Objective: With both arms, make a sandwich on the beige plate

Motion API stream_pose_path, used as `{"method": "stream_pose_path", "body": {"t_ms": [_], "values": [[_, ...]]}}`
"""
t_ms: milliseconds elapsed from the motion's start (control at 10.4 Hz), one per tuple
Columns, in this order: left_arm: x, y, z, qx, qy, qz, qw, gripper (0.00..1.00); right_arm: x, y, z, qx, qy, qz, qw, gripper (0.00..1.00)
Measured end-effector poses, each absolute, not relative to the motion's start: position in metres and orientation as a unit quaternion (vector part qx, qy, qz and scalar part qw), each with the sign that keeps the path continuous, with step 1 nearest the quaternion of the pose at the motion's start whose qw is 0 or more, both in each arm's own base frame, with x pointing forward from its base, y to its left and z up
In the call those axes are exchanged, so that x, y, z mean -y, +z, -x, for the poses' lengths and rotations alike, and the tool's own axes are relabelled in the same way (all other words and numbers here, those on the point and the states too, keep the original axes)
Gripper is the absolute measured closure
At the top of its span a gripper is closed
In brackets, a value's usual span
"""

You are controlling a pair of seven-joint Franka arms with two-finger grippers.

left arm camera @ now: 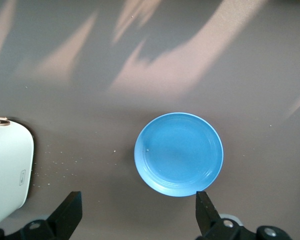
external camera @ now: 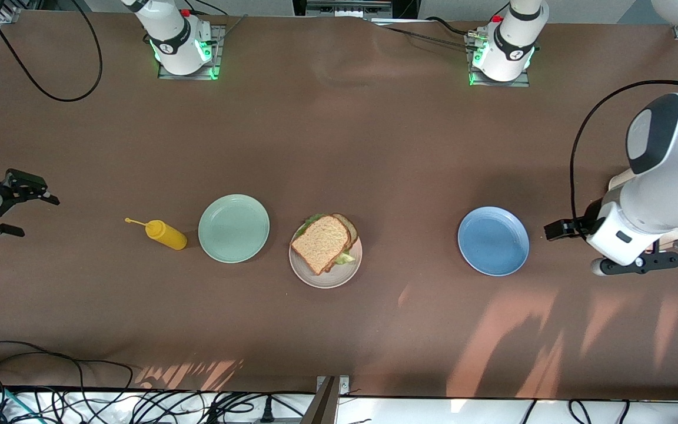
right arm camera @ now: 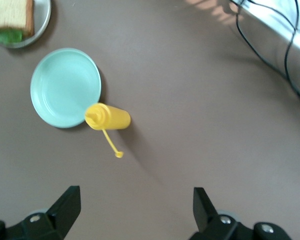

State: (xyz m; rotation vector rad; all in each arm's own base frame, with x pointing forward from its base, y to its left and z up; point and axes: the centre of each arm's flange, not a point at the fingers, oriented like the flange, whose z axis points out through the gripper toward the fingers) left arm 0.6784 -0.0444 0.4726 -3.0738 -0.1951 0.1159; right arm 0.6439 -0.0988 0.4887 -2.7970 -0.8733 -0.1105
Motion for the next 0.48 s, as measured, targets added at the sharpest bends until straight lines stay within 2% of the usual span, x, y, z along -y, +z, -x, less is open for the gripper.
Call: {"method": "stream_pose_path", "body": {"t_ms": [483], "values": [[0.039,0.473,-0.669,0.056,0.047,0.997,0.035,0.01,0.026,0.525,-0.628,0.078,0.027,0.995,0.054,0.00]]}}
